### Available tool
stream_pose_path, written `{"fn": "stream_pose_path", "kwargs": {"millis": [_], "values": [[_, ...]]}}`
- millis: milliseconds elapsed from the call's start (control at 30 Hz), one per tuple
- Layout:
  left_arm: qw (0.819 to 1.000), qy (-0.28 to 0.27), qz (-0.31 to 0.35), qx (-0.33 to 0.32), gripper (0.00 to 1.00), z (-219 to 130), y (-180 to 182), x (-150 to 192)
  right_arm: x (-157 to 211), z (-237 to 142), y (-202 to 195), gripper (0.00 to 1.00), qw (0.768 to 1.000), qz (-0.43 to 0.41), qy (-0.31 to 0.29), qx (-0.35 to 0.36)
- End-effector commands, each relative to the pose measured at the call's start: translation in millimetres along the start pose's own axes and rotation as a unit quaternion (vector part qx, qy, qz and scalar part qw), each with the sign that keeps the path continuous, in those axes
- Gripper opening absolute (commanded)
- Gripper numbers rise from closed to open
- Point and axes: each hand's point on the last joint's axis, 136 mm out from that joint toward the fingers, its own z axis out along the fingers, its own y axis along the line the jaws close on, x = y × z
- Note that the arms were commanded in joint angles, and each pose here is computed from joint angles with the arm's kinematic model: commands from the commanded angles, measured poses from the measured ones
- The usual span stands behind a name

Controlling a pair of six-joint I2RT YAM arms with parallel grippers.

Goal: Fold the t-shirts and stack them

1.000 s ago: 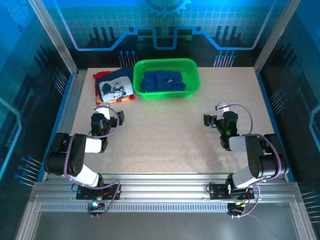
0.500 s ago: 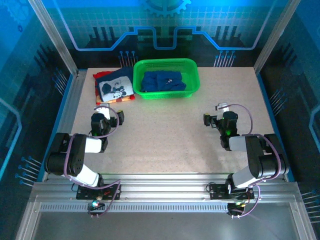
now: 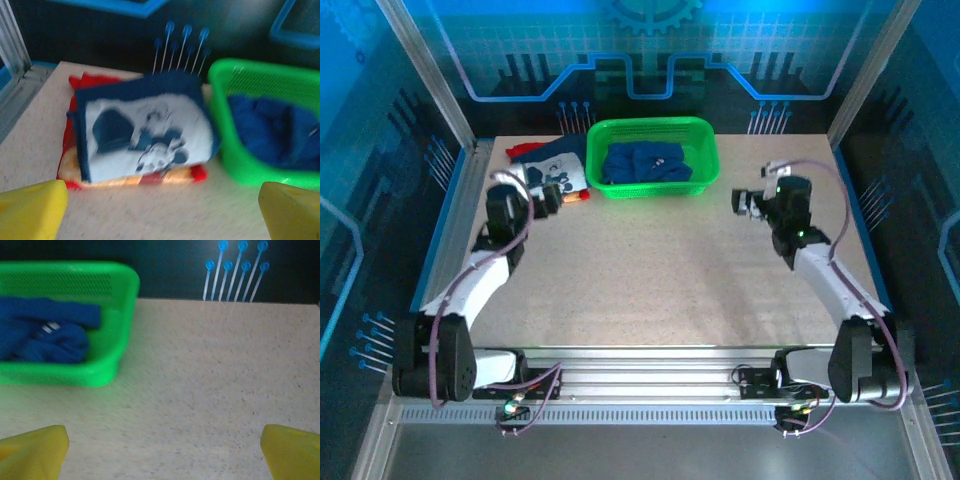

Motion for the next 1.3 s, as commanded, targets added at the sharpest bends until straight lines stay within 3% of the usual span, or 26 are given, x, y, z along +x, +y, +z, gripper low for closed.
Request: {"fn": "stream_pose_path", "kwargs": {"millis": [0,200,467,667,867,933,1067,1167,1267], "values": [[0.990,0.129,-0.064,0.010,0.99,-22,-25,8,34,-28,34,1.00,0.985,0.039,0.156,-0.066],[0.975,0.197,-0.063,0.079,0.99,-2,-104,-5,21,-14,72,1.00,0.966,0.064,0.225,-0.112],[0.957,0.225,-0.057,0.175,0.99,50,-196,-4,6,58,85,1.00,0.947,0.144,0.247,-0.144],[0.947,0.234,-0.077,0.208,0.99,85,-231,2,26,126,63,0.95,0.939,0.179,0.276,-0.104],[0.945,0.255,-0.079,0.189,0.99,127,-240,25,40,180,51,0.87,0.936,0.185,0.287,-0.084],[0.945,0.264,-0.081,0.178,0.99,141,-239,37,43,194,50,0.82,0.936,0.185,0.288,-0.081],[0.947,0.269,-0.079,0.154,0.98,167,-240,48,47,213,51,0.59,0.936,0.192,0.283,-0.081],[0.949,0.272,-0.071,0.145,0.98,179,-241,54,54,210,55,0.36,0.936,0.174,0.293,-0.083],[0.950,0.282,-0.053,0.122,0.98,184,-234,64,68,194,57,0.22,0.937,0.155,0.302,-0.087]]}}
